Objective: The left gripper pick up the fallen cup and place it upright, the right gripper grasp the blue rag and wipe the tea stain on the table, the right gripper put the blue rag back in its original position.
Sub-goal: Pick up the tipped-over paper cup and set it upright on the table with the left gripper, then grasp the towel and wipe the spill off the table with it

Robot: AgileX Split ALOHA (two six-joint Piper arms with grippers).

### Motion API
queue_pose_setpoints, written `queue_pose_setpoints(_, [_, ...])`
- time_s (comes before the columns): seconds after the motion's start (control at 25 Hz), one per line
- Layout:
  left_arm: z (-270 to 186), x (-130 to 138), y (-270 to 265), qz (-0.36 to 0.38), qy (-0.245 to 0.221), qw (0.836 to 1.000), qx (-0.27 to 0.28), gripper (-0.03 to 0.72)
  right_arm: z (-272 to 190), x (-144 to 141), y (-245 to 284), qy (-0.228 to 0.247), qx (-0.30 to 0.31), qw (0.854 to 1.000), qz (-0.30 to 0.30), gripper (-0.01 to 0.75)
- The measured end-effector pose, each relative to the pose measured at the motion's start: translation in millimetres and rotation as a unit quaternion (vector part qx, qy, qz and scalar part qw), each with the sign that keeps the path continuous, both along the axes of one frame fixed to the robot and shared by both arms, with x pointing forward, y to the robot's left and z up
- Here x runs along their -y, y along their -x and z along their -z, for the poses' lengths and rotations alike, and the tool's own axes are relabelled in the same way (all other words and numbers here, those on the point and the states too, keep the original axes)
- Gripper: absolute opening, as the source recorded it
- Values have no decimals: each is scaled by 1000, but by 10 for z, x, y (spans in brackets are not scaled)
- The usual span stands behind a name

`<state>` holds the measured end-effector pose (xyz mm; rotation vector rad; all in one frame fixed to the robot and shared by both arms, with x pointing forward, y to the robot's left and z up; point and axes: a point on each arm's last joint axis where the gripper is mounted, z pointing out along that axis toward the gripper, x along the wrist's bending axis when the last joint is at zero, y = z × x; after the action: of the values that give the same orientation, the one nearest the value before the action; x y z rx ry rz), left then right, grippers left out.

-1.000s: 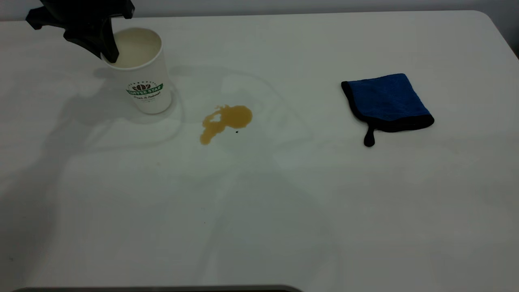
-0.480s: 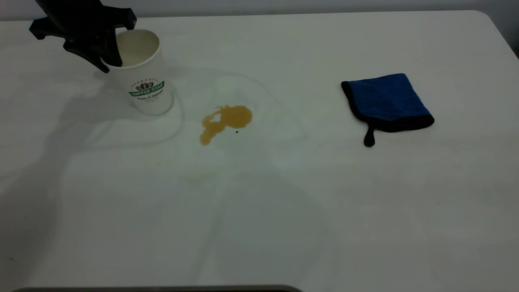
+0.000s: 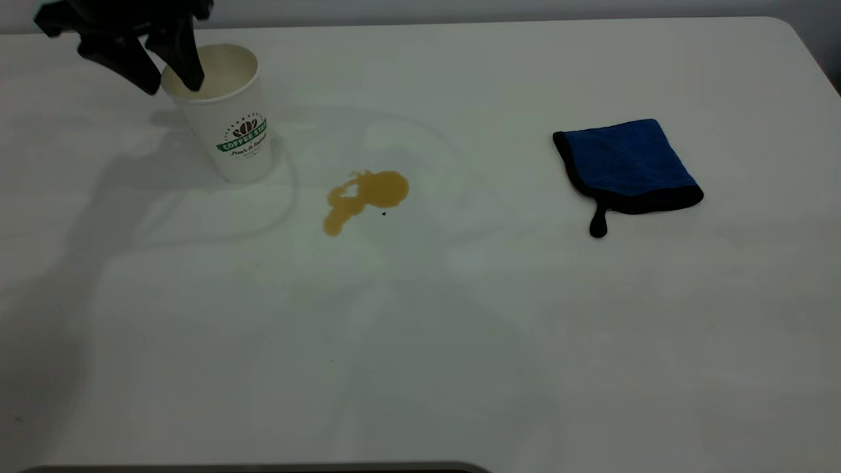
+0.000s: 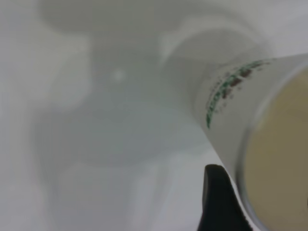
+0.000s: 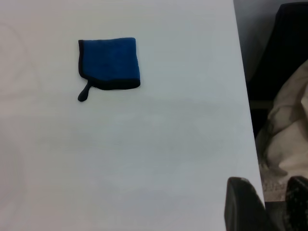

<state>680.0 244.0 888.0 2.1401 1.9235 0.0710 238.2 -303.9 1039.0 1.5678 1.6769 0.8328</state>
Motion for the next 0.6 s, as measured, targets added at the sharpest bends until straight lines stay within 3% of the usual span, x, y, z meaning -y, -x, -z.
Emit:
queue_pose_setpoints(0.28, [-726, -25, 225, 26, -8, 1000, -10, 481, 0, 0, 0, -2, 0, 1000, 2, 239])
queue_pose_setpoints(0.52, [-1553, -69, 756, 50, -11, 996, -67, 481, 0, 0, 0, -2, 0, 1000, 2, 239])
queue_pose_setpoints(0.6, [-1872, -91, 905, 45, -11, 999, -26, 481, 0, 0, 0, -2, 0, 1000, 2, 239])
